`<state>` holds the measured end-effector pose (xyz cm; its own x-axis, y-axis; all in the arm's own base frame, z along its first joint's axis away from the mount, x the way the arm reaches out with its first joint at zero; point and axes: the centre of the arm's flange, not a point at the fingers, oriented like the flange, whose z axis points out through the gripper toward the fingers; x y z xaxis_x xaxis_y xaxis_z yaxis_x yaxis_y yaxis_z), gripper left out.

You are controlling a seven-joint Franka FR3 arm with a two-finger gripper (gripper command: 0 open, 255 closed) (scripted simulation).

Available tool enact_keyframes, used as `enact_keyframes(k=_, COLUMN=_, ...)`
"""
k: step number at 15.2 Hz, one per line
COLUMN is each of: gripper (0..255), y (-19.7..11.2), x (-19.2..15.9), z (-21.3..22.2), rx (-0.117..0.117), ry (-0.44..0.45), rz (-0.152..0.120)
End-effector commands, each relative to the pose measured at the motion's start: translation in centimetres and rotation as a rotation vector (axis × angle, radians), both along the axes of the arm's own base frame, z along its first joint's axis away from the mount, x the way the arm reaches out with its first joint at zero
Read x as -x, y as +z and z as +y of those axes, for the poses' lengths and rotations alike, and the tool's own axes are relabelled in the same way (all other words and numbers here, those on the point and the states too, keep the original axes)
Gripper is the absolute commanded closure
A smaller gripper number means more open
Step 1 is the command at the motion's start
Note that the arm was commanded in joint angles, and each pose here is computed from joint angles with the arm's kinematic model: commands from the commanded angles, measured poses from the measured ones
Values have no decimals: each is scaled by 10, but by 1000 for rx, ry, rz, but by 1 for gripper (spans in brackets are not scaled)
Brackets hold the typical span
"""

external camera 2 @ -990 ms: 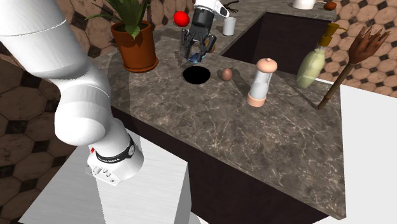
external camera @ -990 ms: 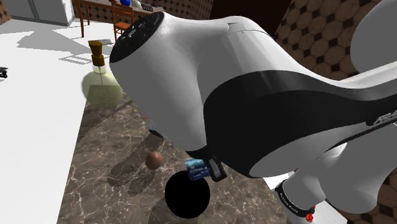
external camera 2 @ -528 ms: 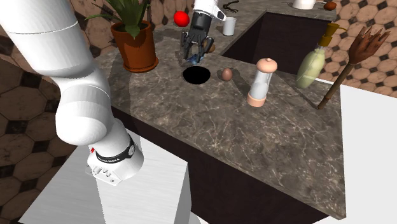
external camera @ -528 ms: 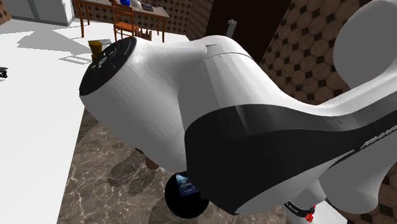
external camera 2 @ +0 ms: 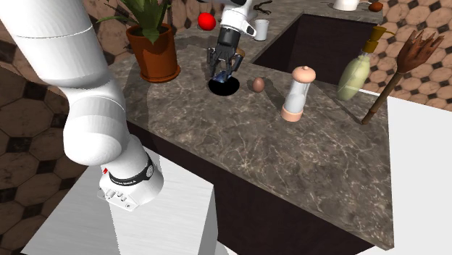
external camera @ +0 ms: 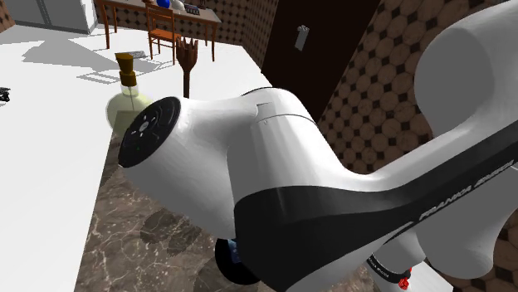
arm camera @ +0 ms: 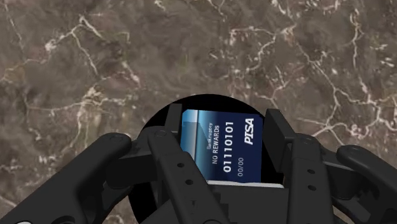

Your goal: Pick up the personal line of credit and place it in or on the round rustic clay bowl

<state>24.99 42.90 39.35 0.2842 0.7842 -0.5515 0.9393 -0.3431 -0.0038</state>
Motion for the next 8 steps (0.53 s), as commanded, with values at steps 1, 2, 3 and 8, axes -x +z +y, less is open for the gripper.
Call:
enact_keyframes(k=1, gripper=255, y=-11, x=0, z=1, rx=0, ry=0, rz=0)
enact_keyframes(k=2, gripper=255, y=-17, x=0, z=1, rx=0, ry=0, rz=0)
enact_keyframes(k=3, gripper=255, y=-25, x=0, z=1, rx=0, ry=0, rz=0)
enact_keyframes(k=8, gripper=255, y=-25, x=0, z=1, rx=0, ry=0, rz=0)
